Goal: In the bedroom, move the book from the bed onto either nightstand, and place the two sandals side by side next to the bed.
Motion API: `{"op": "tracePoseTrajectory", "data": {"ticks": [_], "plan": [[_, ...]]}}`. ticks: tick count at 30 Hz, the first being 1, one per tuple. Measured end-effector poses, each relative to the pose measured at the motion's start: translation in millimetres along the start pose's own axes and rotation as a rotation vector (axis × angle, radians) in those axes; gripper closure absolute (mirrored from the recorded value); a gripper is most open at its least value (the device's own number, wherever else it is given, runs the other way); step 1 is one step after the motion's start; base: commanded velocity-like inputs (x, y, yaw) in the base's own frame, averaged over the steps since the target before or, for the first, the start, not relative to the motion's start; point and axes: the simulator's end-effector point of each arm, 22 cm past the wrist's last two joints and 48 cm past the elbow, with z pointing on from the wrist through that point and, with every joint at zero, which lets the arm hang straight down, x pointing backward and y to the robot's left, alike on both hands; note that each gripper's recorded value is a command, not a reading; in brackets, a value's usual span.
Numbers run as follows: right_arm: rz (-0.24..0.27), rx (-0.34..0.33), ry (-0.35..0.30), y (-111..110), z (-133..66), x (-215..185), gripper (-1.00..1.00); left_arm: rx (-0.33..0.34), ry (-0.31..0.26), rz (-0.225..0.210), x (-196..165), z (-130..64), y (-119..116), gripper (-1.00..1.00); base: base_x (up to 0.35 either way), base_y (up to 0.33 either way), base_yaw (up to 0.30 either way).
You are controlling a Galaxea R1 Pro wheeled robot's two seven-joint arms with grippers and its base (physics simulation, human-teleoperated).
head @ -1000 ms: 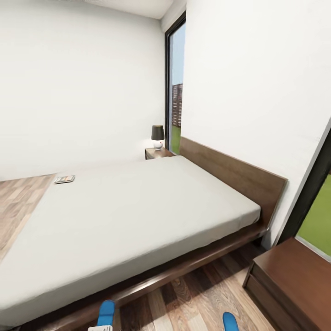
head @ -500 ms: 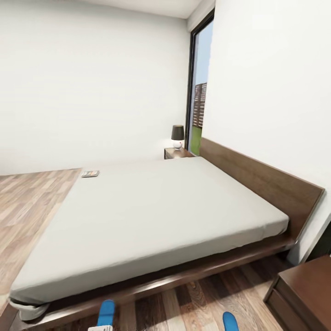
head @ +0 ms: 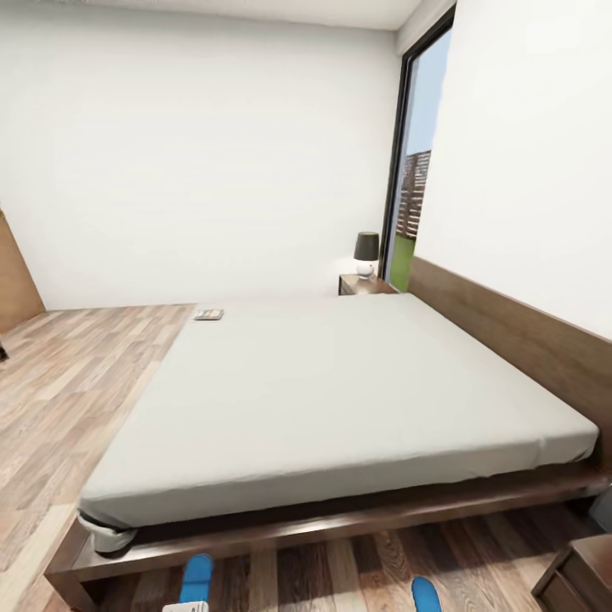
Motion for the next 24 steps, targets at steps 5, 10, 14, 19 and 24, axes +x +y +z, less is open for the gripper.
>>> {"op": "tracePoseTrajectory", "data": {"ticks": [5, 10, 14, 19, 24], "plan": [[0.0, 0.0, 0.001, 0.0, 0.0, 0.1, 1.0, 0.0, 0.0, 0.0, 0.0, 0.0, -0.1, 1.0, 0.0, 0.0, 0.292], [0.0, 0.0, 0.001, -0.1, 0.0, 0.3, 1.0, 0.0, 0.0, 0.0, 0.0, 0.0, 0.0, 1.0, 0.0, 0.0, 0.292], [0.0, 0.0, 0.001, 0.0, 0.0, 0.2, 1.0, 0.0, 0.0, 0.0, 0.0, 0.0, -0.1, 1.0, 0.0, 0.0, 0.288], [-0.001, -0.001, -0.001, 0.2, 0.0, -0.4, 1.0, 0.0, 0.0, 0.0, -0.1, 0.0, -0.1, 1.0, 0.0, 0.0, 0.099], [-0.004, -0.001, 0.001, 0.3, 0.0, 0.0, 1.0, 0.0, 0.0, 0.0, -0.1, 0.0, -0.2, 1.0, 0.0, 0.0, 0.007]]}}
